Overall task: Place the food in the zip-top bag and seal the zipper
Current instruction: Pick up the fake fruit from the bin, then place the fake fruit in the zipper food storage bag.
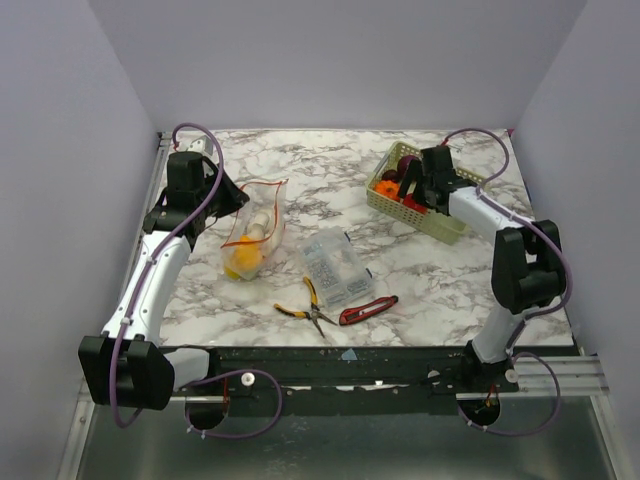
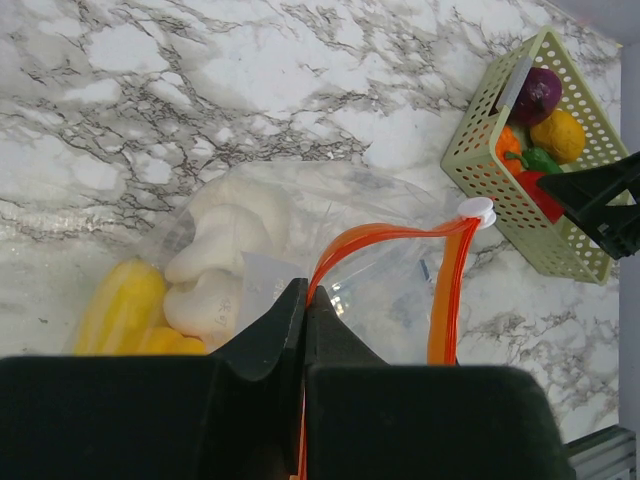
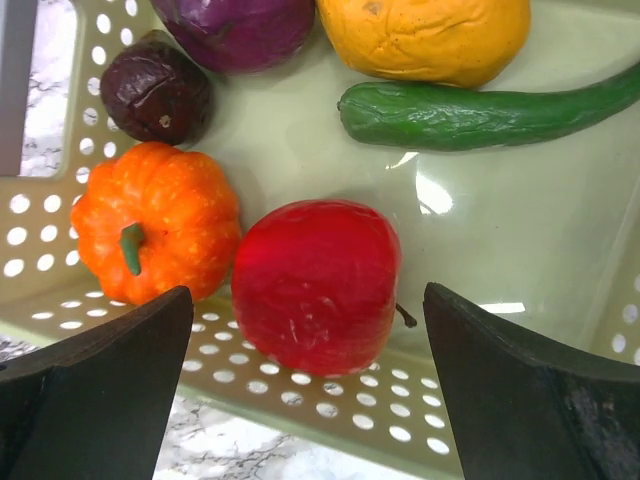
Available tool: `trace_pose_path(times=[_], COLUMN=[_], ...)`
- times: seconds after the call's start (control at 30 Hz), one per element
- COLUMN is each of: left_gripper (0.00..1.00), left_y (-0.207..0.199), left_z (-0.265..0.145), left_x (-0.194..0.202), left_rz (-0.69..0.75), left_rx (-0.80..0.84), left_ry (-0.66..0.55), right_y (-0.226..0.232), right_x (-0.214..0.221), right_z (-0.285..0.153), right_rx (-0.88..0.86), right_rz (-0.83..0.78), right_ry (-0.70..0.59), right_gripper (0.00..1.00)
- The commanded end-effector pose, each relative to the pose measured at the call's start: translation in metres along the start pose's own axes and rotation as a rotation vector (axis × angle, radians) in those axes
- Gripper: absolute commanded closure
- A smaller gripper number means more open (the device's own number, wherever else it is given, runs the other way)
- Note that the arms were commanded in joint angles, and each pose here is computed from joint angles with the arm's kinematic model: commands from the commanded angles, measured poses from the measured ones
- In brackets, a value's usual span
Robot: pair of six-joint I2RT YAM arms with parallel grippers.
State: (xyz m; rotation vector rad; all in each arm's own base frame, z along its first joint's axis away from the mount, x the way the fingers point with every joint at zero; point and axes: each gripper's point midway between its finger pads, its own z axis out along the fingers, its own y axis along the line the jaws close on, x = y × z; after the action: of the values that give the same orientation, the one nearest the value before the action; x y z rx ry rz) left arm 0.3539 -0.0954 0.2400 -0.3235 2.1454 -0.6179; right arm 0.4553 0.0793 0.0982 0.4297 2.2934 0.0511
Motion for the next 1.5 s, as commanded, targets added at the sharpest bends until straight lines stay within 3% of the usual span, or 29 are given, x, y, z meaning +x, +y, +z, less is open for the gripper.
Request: trace_pose_path(times=[0.0, 0.17, 0.37, 0.57, 0.83, 1.13, 1.3, 1.47], left_gripper=[1.00, 1.00, 1.00, 1.00, 1.00, 1.00, 1.00, 1.00], left_y=[-0.009, -0.009, -0.009, -0.011, -0.013, -0.014, -0.014, -0.015], left_z=[-0.002, -0.001, -0.001, -0.002, -0.001, 0.000, -0.001, -0.002], left_x=[-0.008, -0.008, -0.007, -0.007, -0.005, -0.004, -0.005, -0.004], left_rz=[-0.009, -0.009, -0.012, -0.015, -0.022, -0.027, -0.025, -0.026], left_rx=[0.033, 0.033, 0.035, 0.043, 0.054, 0.061, 0.062, 0.069], left_ry=[-0.007, -0.007, 0.001, -0.003, 0.003, 0.012, 0.009, 0.012], right_y=[0.007, 0.005, 0.004, 0.004, 0.007, 0.082, 0.166, 0.237], right_x=[-0.007, 0.002, -0.003, -0.018, -0.039, -0.044, -0.028, -0.010], right_z=[0.015, 0.033, 0.030, 0.005, -0.045, -0.106, -0.156, -0.222], right_rx=[-0.011, 0.016, 0.021, -0.003, -0.085, -0.443, -0.627, -0.799], right_rz=[0.011, 0.004, -0.007, -0.005, 0.063, 0.142, 0.023, -0.074], right_ry=[-0.005, 0.023, 0.011, -0.038, -0.133, -0.143, -0.138, -0.228], right_gripper=[0.01, 0.06, 0.24, 0.49, 0.66, 0.70, 0.70, 0.70])
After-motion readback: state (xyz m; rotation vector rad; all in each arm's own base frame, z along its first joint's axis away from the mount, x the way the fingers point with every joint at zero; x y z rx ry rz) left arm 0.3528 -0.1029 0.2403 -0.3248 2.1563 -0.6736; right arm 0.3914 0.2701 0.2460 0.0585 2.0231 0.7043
